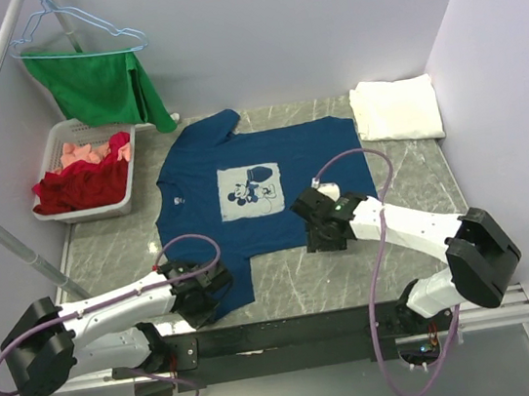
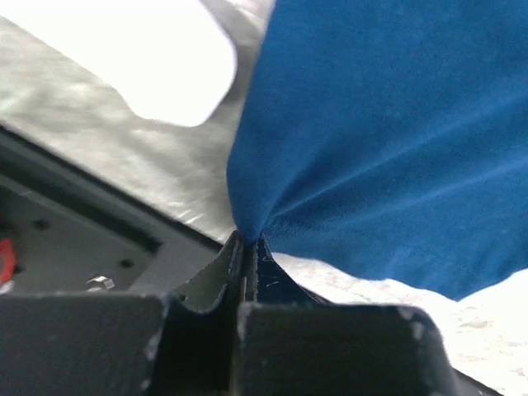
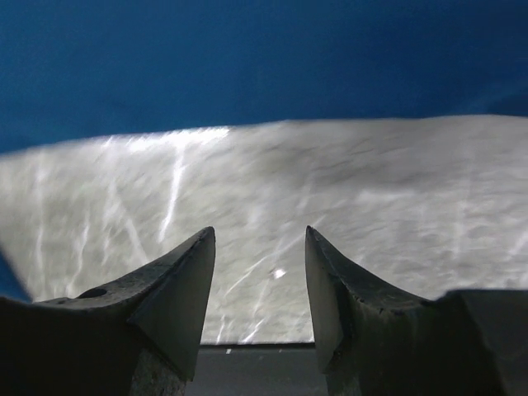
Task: Fold and stack the t-shirts
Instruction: Fold the tshirt
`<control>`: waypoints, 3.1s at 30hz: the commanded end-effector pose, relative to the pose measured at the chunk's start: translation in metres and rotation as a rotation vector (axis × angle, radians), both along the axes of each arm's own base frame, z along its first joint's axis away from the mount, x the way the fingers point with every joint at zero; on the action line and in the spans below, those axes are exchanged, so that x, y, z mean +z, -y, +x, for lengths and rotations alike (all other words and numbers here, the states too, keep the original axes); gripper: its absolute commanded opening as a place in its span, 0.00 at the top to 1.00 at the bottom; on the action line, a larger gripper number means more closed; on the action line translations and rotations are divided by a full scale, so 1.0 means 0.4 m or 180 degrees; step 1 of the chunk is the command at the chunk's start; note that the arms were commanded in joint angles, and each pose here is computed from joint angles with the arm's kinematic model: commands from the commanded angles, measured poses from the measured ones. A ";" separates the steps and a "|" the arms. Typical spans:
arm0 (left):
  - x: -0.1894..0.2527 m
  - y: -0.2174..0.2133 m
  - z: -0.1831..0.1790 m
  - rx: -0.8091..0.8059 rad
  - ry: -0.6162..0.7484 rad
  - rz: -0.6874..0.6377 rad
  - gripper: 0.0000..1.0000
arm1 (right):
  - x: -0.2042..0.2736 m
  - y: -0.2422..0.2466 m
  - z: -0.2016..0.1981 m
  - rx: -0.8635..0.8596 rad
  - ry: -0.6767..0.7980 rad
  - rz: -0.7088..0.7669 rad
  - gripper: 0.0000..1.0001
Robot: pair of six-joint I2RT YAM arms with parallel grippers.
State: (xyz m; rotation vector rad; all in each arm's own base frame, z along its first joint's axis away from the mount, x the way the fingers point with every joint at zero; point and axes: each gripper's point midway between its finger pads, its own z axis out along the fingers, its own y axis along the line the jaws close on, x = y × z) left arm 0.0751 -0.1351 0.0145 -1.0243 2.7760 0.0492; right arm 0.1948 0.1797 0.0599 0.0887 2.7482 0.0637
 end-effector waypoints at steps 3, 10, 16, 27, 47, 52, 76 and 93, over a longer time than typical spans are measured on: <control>0.117 -0.036 0.027 0.0064 0.0274 0.0301 0.99 | 0.025 0.118 0.055 -0.0730 0.0112 -0.0216 0.44; 0.205 -0.023 0.079 -0.0002 0.0541 0.0393 0.99 | 0.000 0.261 0.080 -0.1363 0.0023 -0.0499 0.41; 0.250 -0.024 0.116 -0.0086 0.0702 0.0474 0.99 | -0.018 0.335 0.084 -0.1820 -0.0105 -0.0450 0.37; 0.263 -0.056 0.160 -0.0196 0.0809 0.0566 0.99 | -0.047 0.425 0.089 -0.2300 -0.0247 -0.0419 0.39; 0.271 -0.086 0.176 -0.0130 0.0848 0.0614 0.99 | -0.147 0.482 0.105 -0.2480 -0.0594 -0.0407 0.46; 0.281 -0.101 0.172 -0.0045 0.0868 0.0638 0.99 | -0.162 0.488 0.094 -0.2474 -0.0636 -0.0424 0.61; 0.378 -0.116 0.216 0.0010 0.1397 0.0467 0.99 | -0.023 0.454 0.027 -0.2404 -0.0272 0.0026 1.00; 0.424 -0.113 0.288 0.0025 0.1742 0.0674 0.99 | -0.002 0.432 0.033 -0.2390 -0.0222 0.0219 1.00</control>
